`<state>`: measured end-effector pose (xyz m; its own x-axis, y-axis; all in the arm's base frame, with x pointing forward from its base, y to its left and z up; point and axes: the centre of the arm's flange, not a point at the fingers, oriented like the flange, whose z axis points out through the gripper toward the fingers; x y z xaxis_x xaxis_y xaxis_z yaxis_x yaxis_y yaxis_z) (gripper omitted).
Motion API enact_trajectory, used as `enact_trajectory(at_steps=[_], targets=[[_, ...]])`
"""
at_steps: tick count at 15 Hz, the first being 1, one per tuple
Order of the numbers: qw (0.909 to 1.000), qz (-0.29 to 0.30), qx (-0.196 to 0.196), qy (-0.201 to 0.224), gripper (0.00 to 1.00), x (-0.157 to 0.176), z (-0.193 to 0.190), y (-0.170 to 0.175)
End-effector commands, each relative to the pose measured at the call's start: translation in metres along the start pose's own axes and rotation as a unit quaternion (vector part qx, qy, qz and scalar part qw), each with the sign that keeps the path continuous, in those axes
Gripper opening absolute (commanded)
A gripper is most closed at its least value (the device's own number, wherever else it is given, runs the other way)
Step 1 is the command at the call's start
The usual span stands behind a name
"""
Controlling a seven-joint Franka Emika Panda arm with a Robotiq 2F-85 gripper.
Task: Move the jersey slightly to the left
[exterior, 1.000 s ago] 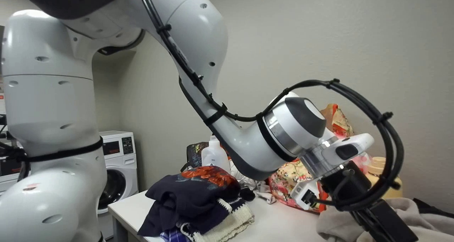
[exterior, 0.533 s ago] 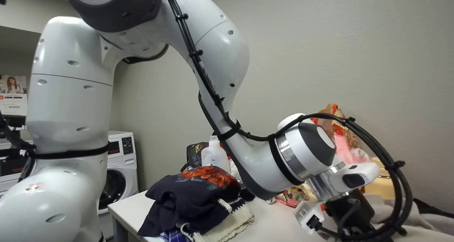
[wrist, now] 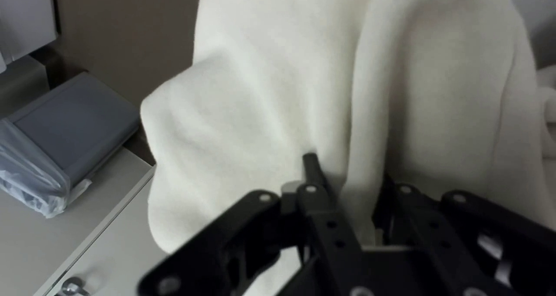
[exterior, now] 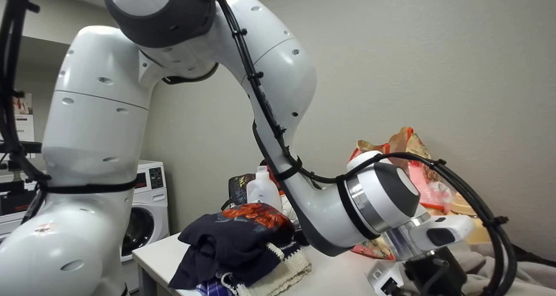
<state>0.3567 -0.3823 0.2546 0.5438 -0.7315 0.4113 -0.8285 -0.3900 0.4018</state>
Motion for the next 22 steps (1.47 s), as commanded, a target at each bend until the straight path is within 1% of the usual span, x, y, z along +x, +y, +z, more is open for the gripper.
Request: enact_trajectory(at_steps=[1,3,4,5,8,10,12,16,19,22], targets=[[1.0000,0.004,-0.004,0.004,0.01,0.004,-0.004,-0.004],[0.9999,0.000,-0.010,0.009,0.00,0.010,-0.018,-0.002],[0.9998,0.001,-0.015,0.013,0.03,0.013,-0.026,0.001],[0.9995,0.003,-0.025,0.017,0.02,0.019,-0.040,0.006],[0.9968,0.020,-0.069,0.034,0.02,0.036,-0.086,0.023],[0.9948,0.036,-0.084,0.046,0.02,0.046,-0.122,0.036],[0.9949,0.047,-0.065,0.061,0.02,0.052,-0.162,0.046],[0.9907,0.064,-0.021,0.118,0.02,0.055,-0.247,0.057],[0.9831,0.067,0.025,0.169,0.02,0.053,-0.308,0.060],[0.9728,0.059,0.071,0.212,0.02,0.045,-0.366,0.058]])
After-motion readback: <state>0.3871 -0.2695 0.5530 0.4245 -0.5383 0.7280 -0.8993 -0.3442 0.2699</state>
